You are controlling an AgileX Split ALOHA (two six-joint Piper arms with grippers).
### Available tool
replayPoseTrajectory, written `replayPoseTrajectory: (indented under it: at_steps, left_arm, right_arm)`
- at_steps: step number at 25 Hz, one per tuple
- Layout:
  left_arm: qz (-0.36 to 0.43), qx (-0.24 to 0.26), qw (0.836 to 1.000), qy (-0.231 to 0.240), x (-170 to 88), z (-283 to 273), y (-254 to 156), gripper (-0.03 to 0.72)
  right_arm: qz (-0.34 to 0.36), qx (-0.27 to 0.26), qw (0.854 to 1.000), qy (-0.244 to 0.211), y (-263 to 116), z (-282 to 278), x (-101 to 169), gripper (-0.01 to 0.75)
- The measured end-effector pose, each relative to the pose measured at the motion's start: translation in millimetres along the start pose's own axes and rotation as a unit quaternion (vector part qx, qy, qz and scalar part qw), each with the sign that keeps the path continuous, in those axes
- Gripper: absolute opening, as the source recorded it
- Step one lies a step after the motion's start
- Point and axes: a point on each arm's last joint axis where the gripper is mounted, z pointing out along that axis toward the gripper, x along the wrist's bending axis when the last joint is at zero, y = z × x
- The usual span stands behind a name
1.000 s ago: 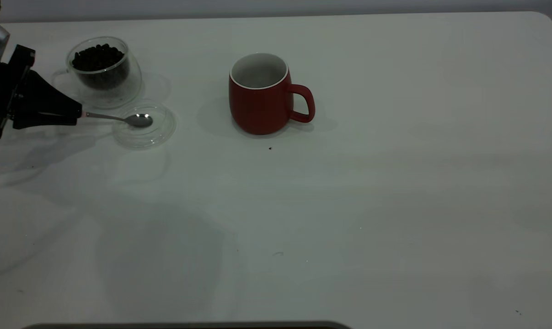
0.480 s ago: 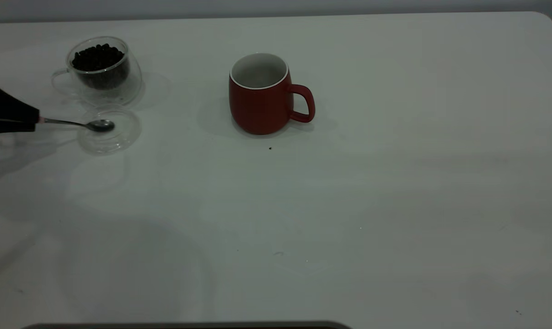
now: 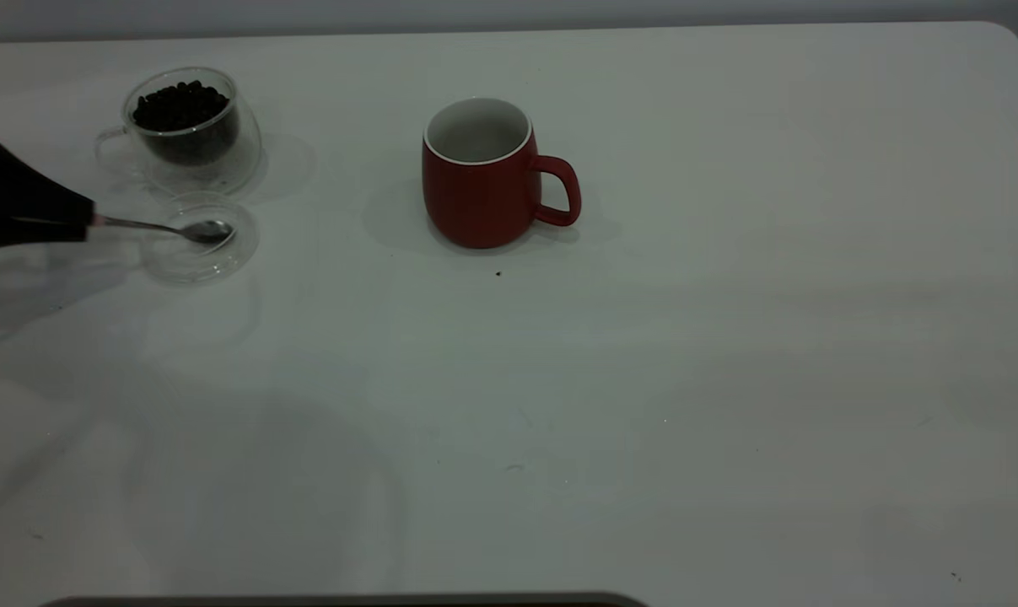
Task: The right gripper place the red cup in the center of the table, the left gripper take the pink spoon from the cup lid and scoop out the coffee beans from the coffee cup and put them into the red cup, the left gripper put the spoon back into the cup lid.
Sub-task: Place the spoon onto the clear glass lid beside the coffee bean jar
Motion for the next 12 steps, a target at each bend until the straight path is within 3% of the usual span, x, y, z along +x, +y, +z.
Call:
replayPoseTrajectory:
  at_steps: [12]
  left_arm:
    - [0.022, 0.01, 1.0, 0.003, -4.2, 11.5, -0.8, 0.113]
  right_arm:
    - [0.0, 0.0, 1.0, 0.0, 0.0, 0.0, 0.0, 0.438]
